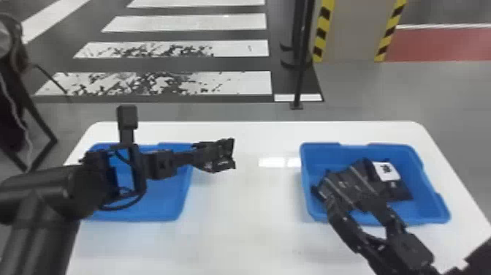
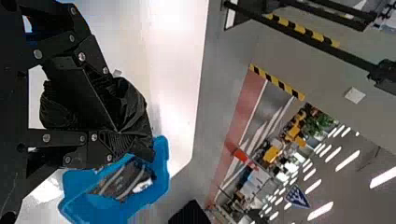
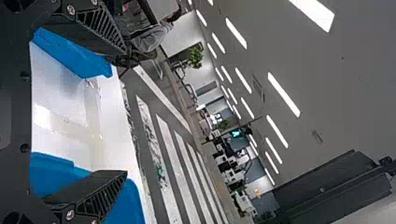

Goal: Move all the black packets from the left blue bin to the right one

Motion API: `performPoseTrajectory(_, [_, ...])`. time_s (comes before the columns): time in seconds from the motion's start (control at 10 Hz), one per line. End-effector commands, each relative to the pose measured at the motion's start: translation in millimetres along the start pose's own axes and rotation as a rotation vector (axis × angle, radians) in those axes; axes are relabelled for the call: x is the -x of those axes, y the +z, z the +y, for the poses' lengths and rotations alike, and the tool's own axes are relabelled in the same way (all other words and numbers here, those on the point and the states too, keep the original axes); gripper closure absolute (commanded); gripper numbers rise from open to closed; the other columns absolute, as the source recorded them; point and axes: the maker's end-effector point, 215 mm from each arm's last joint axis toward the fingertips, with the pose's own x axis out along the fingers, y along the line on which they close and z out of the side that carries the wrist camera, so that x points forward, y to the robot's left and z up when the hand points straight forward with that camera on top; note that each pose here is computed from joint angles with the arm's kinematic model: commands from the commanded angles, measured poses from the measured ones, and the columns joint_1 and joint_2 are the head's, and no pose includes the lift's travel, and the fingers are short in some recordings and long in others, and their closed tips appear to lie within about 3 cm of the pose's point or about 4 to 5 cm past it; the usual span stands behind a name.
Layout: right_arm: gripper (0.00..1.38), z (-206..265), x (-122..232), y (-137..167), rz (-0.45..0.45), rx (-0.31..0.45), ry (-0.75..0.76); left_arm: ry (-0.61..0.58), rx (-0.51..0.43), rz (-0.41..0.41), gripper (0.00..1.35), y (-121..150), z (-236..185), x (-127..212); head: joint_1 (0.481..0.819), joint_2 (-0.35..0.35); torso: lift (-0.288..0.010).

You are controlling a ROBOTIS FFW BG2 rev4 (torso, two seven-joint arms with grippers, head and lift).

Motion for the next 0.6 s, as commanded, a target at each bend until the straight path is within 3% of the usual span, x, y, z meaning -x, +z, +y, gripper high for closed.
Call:
performPoseTrajectory(0.0, [0.11,15,-12,3,-0.003,-0.027,0.039,-0.087,-0.057,0.017,1.21,-5,-42,-22,0.695,0.029,-0.121])
performPoseTrajectory(0.1, [0.11,26,-22,8,-0.009,-0.040,0.071,-0.144,-0.098,0.038,1.21,-11,-73,-35,0.695,0.009,-0.121])
performPoseTrajectory(0.3, [0.15,45,-36,17,-0.021,-0.059,0.124,-0.294,-0.088,0.067,1.21,-32,-137,-59,0.695,-0.045,-0.121])
performPoseTrajectory(0.5, [0.15,39,-44,17,-0.022,-0.063,0.128,-0.361,-0.070,0.113,1.21,-53,-167,-68,0.695,-0.094,-0.121])
